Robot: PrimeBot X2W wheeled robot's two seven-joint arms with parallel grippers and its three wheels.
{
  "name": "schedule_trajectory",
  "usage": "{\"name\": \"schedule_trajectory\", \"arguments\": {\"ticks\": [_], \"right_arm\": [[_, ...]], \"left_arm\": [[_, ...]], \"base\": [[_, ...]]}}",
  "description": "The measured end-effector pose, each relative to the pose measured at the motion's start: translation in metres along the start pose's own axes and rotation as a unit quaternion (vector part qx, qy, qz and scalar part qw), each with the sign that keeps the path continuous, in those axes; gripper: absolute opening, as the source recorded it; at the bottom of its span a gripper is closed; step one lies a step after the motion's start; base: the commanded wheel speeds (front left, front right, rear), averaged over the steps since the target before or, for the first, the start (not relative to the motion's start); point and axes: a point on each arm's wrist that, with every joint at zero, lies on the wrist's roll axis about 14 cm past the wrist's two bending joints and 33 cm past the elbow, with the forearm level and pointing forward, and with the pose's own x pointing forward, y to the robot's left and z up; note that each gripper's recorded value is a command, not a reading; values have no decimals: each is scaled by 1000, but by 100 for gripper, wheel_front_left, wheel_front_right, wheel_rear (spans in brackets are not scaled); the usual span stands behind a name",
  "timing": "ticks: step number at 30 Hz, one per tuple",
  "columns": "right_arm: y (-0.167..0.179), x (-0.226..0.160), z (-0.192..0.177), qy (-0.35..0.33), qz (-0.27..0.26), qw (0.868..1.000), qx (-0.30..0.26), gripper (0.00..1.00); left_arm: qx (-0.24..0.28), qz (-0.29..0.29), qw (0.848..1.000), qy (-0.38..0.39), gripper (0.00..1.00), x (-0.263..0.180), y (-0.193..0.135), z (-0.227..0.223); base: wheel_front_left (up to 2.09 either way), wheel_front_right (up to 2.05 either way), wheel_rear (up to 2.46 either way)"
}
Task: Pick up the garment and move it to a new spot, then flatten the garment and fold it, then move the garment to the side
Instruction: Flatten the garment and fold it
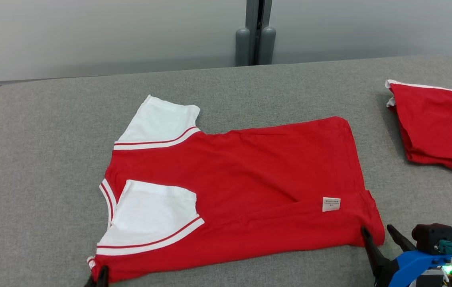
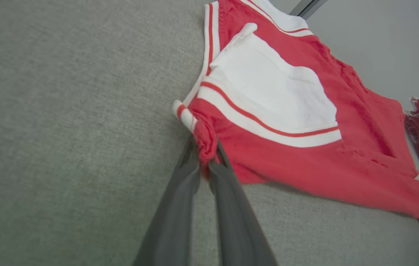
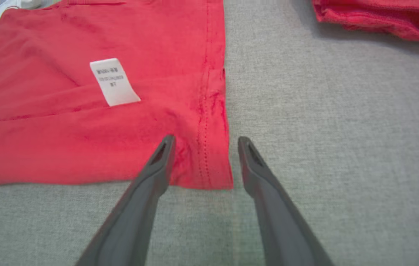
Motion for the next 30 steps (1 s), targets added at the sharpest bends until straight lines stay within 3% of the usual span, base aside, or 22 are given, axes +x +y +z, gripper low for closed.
{"name": "schedule_trajectory", "arguments": {"ticks": [2, 9, 10, 11, 12, 15, 16, 17, 22, 26, 30], "right_arm": [[-1, -1, 2, -4, -1, 1000, 0, 100], [-6, -7, 42, -73, -8, 997, -9, 100], [-6, -5, 60, -98, -8, 995, -18, 100], [-6, -5, 60, -98, -8, 995, -18, 100], [-4, -2, 75, -117, -5, 993, -29, 100], [-2, 4, 88, -128, -2, 991, -43, 100], [1, 12, 97, -134, 2, 989, -54, 100], [1, 12, 97, -134, 2, 989, -54, 100], [12, 38, 115, -144, 18, 986, -79, 100], [20, 64, 117, -135, 35, 986, -92, 100], [17, 77, 113, -126, 35, 986, -101, 100]], "left_arm": [[10, -3, 1000, -9, 100, 2, -1, 7], [116, -66, 986, -97, 100, 17, -38, 85], [163, -83, 976, -116, 100, 24, -51, 112], [163, -83, 976, -116, 100, 24, -51, 112], [207, -101, 964, -134, 100, 34, -67, 140], [241, -122, 950, -155, 100, 46, -89, 170], [275, -137, 938, -161, 100, 62, -106, 193], [275, -137, 938, -161, 100, 62, -106, 193], [324, -146, 926, -125, 100, 120, -129, 222], [347, -131, 928, -19, 100, 187, -118, 195], [357, -120, 926, 23, 100, 219, -108, 180]], "base": [[0, 0, 0], [0, 0, 0], [0, 0, 0], [0, 0, 0], [0, 0, 0], [0, 0, 0], [0, 0, 0], [0, 0, 0], [0, 0, 0], [0, 0, 0], [0, 0, 0]]}}
